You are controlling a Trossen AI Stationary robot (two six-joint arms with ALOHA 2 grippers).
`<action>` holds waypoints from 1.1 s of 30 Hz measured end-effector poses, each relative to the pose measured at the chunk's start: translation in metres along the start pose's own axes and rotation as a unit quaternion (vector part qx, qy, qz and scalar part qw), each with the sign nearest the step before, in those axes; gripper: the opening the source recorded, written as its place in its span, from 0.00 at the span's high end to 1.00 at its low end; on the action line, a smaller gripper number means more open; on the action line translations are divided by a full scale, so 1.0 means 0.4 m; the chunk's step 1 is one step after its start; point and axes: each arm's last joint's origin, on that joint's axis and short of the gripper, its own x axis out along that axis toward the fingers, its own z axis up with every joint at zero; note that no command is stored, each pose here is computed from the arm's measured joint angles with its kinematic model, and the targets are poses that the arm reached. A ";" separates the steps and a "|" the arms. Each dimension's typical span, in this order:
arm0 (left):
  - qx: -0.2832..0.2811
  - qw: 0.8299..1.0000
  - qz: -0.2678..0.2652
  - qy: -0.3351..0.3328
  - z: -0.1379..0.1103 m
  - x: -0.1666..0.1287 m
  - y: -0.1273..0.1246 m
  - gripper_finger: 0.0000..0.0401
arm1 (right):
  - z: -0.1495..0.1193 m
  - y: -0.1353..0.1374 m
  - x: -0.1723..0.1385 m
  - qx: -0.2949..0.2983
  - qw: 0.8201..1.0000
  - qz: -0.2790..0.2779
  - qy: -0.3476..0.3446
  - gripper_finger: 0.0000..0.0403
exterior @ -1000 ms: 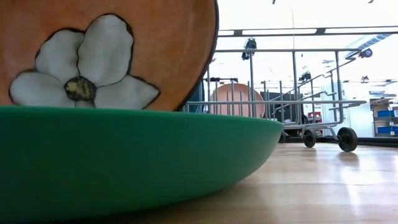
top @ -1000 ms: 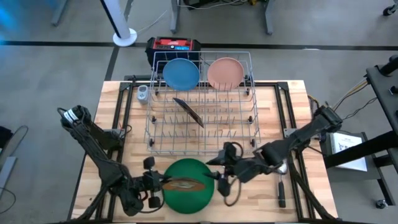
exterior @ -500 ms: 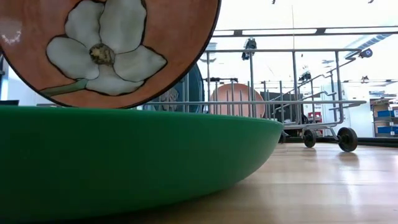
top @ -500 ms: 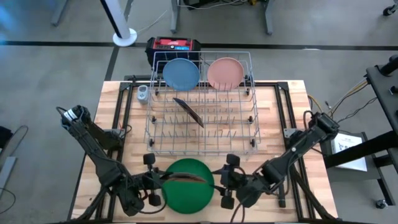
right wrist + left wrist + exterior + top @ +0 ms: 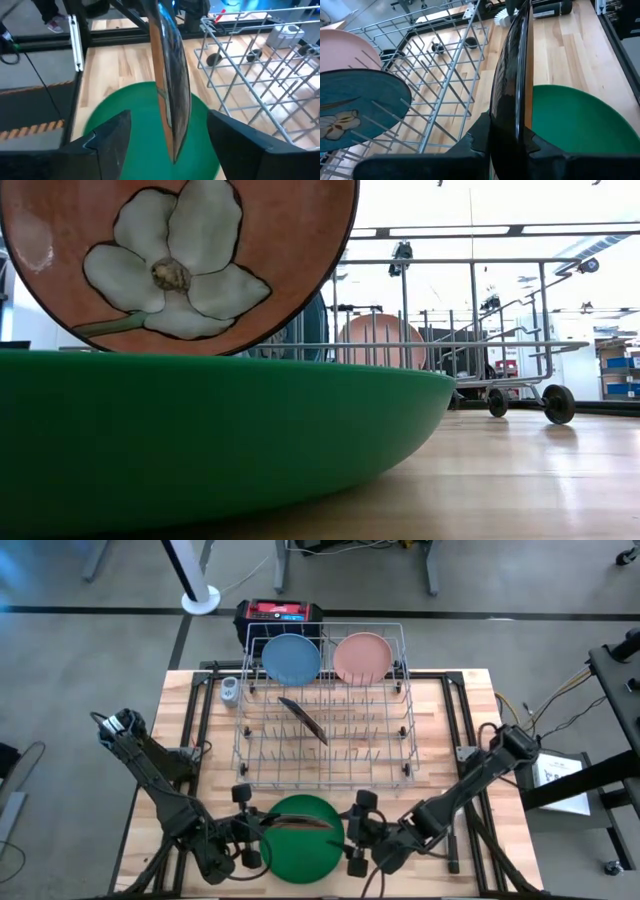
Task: Sort dishes
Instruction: Put the orange floral plate into the dish rack
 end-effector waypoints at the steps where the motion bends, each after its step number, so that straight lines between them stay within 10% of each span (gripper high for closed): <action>1: 0.000 1.000 0.000 0.000 0.000 0.000 0.000 0.95 | -0.002 0.001 0.013 -0.001 1.000 -0.001 -0.004 0.36; 17: 0.007 1.000 -0.014 -0.024 0.018 0.000 -0.011 0.95 | -0.013 -0.035 0.158 -0.001 1.000 0.002 -0.003 0.35; 29: -0.005 0.999 0.002 -0.036 0.022 0.003 -0.009 0.93 | -0.014 -0.034 0.159 -0.007 1.000 0.003 -0.001 0.91; 33: -0.009 0.999 0.011 -0.040 0.022 0.004 -0.007 0.86 | -0.014 -0.034 0.159 -0.004 1.000 0.012 0.002 0.91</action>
